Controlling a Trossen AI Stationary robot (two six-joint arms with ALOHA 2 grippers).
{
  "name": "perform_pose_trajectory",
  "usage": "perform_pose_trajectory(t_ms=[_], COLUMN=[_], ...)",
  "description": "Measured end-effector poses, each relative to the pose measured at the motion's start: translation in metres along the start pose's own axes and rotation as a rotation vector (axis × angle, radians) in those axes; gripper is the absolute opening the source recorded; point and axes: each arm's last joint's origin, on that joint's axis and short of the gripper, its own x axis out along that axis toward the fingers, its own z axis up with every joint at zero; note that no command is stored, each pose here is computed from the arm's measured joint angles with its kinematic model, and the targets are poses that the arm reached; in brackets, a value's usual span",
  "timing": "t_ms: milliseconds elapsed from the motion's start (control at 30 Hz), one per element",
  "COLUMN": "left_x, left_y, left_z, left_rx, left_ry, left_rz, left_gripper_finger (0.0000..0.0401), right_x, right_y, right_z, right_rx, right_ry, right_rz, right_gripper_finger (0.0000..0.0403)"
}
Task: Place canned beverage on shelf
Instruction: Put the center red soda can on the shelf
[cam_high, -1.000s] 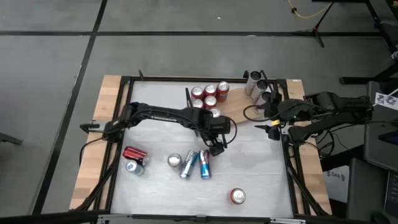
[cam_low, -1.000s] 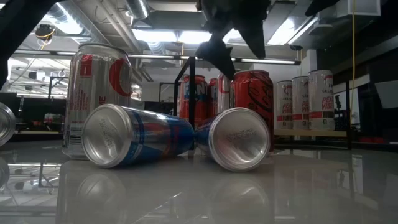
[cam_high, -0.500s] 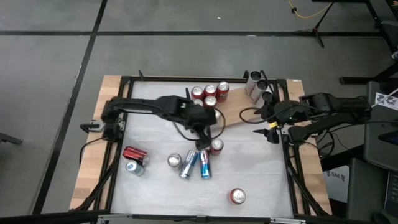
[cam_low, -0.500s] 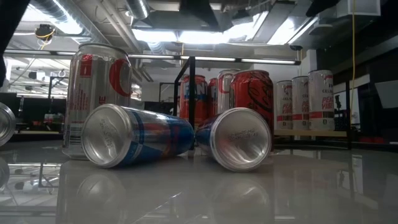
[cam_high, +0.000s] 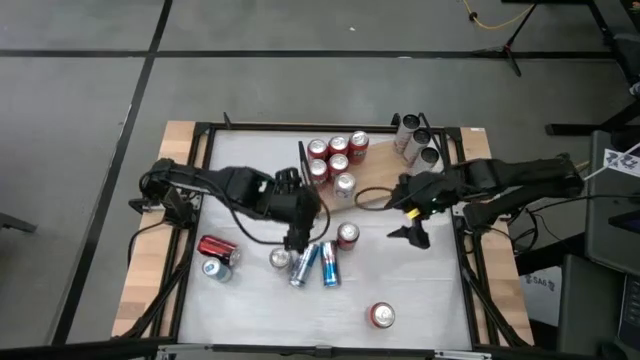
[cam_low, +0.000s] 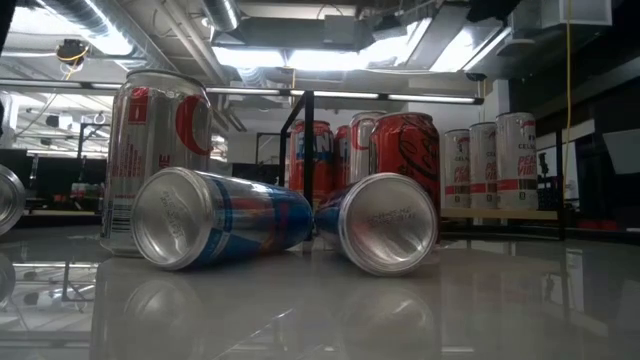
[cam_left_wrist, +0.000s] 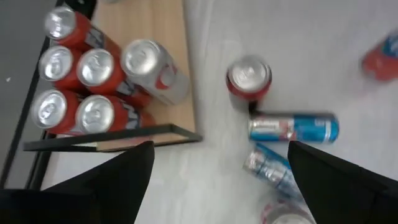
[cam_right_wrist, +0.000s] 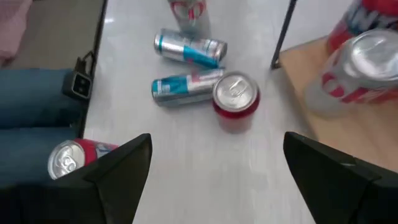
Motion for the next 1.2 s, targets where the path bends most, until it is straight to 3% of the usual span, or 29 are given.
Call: perform_pose_trajectory(t_ms=[233,533,833,1200], left_x=[0.029,0.082,0.096,0.096], left_y=[-0.022,-0.043,-0.054,-0.056], left_z=[-0.027,-0.055,-0.062,-0.057], left_rx=[0.068,0.081,0.069,0.05], left_ry=[0.07,0.018,-0.035,-0.093], left_rz=[0.023,-0.173,-0.206,-0.215], left_gripper_finger=[0.036,0.036,0.036,0.036], right_x=[0.028,0.051,0.062,0.064], right_y=[0.03,0.073,0.103,0.088], right_z=[-0.001,-0.011,-0.026,-0.014], right_rx=[-0.048,-0.069,-0.161,-0.193], right_ry=[0.072,0.124,0.181,-0.003], right_rz=[0.067,0.145,0.185,-0.138], right_gripper_finger=[0.0353,0.0353,0.0353,0.0353])
